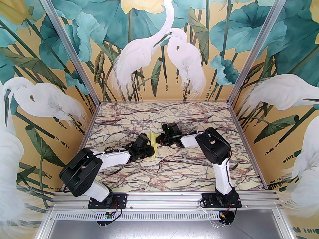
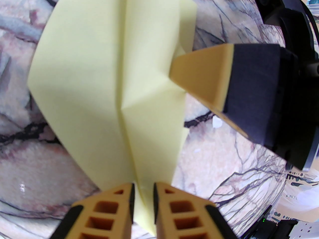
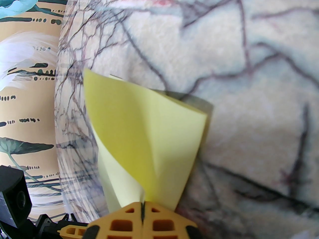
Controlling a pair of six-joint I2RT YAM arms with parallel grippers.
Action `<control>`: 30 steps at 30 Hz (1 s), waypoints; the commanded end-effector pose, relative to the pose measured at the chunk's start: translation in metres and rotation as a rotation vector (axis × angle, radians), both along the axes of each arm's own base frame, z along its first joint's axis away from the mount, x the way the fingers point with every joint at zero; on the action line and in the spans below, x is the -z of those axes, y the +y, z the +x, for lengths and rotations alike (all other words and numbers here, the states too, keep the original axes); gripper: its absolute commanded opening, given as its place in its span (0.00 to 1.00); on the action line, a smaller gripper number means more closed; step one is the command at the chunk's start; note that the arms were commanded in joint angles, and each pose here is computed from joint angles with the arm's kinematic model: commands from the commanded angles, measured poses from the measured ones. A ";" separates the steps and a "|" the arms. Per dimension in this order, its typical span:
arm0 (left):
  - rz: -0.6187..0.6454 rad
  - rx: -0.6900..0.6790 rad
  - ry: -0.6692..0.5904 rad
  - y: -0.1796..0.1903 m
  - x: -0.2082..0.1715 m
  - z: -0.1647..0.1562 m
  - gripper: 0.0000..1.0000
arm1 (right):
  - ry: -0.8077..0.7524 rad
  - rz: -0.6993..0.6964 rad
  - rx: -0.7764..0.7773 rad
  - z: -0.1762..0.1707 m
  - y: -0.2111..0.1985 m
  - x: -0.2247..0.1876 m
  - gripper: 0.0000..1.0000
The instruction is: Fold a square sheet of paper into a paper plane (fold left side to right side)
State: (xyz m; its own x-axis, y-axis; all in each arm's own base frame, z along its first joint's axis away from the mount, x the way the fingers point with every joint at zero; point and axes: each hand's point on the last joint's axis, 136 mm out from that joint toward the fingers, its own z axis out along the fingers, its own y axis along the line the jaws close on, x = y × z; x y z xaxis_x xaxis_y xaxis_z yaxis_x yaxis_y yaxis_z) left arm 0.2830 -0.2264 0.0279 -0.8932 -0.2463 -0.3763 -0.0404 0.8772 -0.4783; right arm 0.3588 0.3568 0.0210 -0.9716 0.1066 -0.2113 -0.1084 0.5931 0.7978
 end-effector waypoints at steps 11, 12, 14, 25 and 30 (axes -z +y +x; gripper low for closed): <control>0.054 0.019 0.069 0.003 0.026 -0.006 0.16 | -0.046 -0.041 0.028 0.016 -0.013 -0.011 0.00; 0.055 0.019 0.074 0.003 0.028 -0.006 0.16 | -0.046 -0.041 0.028 0.015 -0.012 -0.011 0.00; 0.056 0.017 0.073 0.004 0.028 -0.006 0.15 | -0.048 -0.040 0.027 0.015 -0.012 -0.012 0.00; 0.101 0.017 0.091 0.009 0.035 -0.010 0.13 | -0.070 -0.042 0.050 0.020 -0.022 -0.022 0.00; 0.105 0.027 0.093 0.005 0.036 -0.011 0.13 | -0.067 -0.047 0.049 0.022 -0.023 -0.020 0.00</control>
